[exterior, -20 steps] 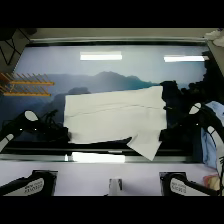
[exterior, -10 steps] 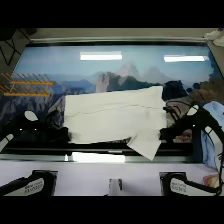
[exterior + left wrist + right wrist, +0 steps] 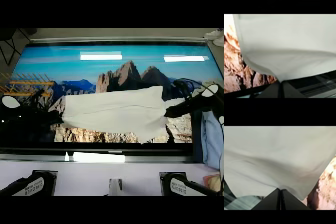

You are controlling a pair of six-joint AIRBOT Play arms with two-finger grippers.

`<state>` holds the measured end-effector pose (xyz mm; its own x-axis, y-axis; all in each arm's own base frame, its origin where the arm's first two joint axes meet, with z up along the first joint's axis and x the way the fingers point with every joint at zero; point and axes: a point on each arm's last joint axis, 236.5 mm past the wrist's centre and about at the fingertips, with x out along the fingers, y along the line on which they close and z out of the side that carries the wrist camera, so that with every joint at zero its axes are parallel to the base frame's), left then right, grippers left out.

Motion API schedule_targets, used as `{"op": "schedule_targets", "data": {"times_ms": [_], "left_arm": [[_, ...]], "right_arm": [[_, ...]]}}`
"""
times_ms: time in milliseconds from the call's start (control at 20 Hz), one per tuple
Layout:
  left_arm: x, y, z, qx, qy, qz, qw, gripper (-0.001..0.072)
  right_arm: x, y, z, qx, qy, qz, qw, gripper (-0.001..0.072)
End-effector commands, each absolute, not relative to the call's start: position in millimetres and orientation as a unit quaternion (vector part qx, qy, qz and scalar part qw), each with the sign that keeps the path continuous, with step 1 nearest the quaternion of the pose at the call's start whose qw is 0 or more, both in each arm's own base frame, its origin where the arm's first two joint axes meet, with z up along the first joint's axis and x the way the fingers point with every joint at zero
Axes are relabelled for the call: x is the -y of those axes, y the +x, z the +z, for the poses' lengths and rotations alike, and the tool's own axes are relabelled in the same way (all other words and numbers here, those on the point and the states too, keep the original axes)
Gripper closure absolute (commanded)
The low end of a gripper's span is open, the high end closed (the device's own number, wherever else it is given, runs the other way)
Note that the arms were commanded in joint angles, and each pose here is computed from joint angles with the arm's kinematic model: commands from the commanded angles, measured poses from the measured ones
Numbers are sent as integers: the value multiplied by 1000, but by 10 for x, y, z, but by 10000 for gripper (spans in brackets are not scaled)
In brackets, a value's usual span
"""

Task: Fold the shirts.

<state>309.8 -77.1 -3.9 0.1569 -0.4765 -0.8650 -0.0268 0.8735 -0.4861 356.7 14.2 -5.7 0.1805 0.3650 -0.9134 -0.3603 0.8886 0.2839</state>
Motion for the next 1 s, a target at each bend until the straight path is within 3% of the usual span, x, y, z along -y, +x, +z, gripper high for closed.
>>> {"op": "schedule_targets", "data": {"times_ms": [0,100,300,550,750,800,900,950], "left_arm": [[590,3590,444,-560,-206,-130,792,678],[544,3810,444,-547,-213,-119,800,678],[515,4055,30,-583,-236,-107,770,678],[472,4348,-405,-613,-262,-88,740,677],[452,4456,-680,-630,-273,-77,723,666],[460,4460,-725,-632,-276,-77,720,568],[468,4432,-715,-637,-276,-81,715,-13],[455,4415,-666,-641,-273,-88,712,-13]], "right_arm": [[-50,4274,579,-485,-4,196,852,690],[17,4536,572,-464,5,180,868,690],[-175,4960,299,-447,87,198,868,690],[-292,5332,-131,-451,80,183,870,688],[-29,5176,-500,-508,28,150,847,686],[15,5134,-534,-518,17,147,843,630],[-96,5060,-488,-520,-9,193,832,43],[-109,4987,-467,-527,-37,217,821,20]]}}
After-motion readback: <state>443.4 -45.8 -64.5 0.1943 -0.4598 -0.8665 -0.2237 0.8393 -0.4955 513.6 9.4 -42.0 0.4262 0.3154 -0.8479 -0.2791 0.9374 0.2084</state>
